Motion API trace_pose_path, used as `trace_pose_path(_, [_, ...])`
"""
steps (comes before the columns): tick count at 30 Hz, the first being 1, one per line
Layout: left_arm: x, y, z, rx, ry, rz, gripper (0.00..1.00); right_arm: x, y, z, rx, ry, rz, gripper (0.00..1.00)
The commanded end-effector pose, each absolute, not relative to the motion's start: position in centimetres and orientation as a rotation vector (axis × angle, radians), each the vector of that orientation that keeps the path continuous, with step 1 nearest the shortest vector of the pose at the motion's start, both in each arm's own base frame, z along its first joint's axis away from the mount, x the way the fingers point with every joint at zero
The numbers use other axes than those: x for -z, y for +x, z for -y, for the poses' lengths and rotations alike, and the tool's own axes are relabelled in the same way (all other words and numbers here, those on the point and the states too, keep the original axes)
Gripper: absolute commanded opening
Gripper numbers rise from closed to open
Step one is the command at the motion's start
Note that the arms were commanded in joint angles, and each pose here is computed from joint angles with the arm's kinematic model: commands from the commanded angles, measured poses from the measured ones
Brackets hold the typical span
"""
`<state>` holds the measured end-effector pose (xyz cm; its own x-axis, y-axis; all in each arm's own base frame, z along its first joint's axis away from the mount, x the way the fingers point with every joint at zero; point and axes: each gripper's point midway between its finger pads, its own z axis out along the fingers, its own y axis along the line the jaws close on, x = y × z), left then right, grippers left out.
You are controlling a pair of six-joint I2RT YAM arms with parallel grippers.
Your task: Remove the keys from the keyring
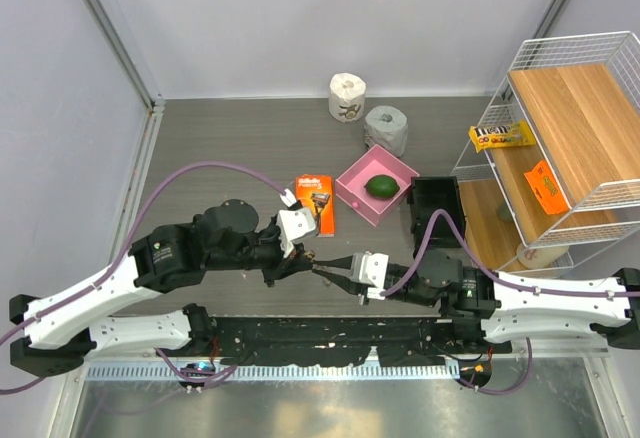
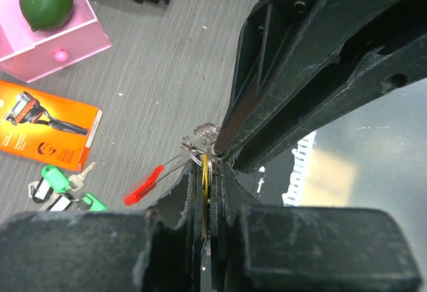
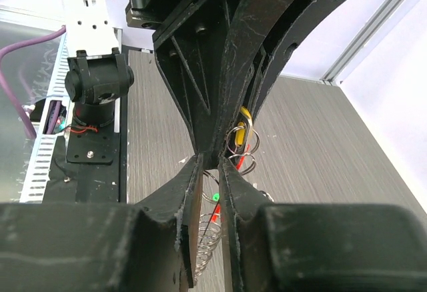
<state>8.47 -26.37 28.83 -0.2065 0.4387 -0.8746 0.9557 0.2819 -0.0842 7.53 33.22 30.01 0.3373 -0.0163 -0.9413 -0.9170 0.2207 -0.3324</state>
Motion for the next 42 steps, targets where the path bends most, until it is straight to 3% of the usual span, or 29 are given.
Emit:
trace_pose_path(1, [-32.4, 9.0, 26.7, 0.869, 1.199, -1.669, 0.0, -32.4, 7.2, -32.7, -0.836, -1.147, -1.01, 0.2])
trace_pose_path(11, [-32.1, 9.3, 26.1, 0.838, 1.176, -1.697, 0.0, -29.4, 7.4, -27.3, -0.798, -1.142, -1.14, 0.19])
trace_pose_path(13, [-32.0, 9.3, 26.1, 0.841, 1.175, -1.696, 0.0, -30.0, 7.9, -26.3, -0.796, -1.083, -1.149, 0.22])
trace_pose_path(14, [-32.1, 9.3, 26.1, 0.843, 1.176, -1.692, 0.0, -30.6, 8.3, -26.1, -0.793, -1.041, -1.148, 0.31])
trace_pose_path(15, [-32.0, 9.2, 26.1, 0.845, 1.179, -1.692, 0.0, -31.1, 8.3, -25.9, -0.801, -1.021, -1.142, 0.33])
trace_pose_path(29, [-32.3, 8.9, 26.6, 0.876, 1.194, -1.686, 0.0, -35.5, 6.9, -31.8, -0.876, -1.101, -0.984, 0.32])
trace_pose_path(42, [-32.2, 8.3, 26.7, 0.913, 1.201, -1.674, 0.0, -34.5, 8.0, -33.9, -0.825, -1.099, -1.008, 0.31])
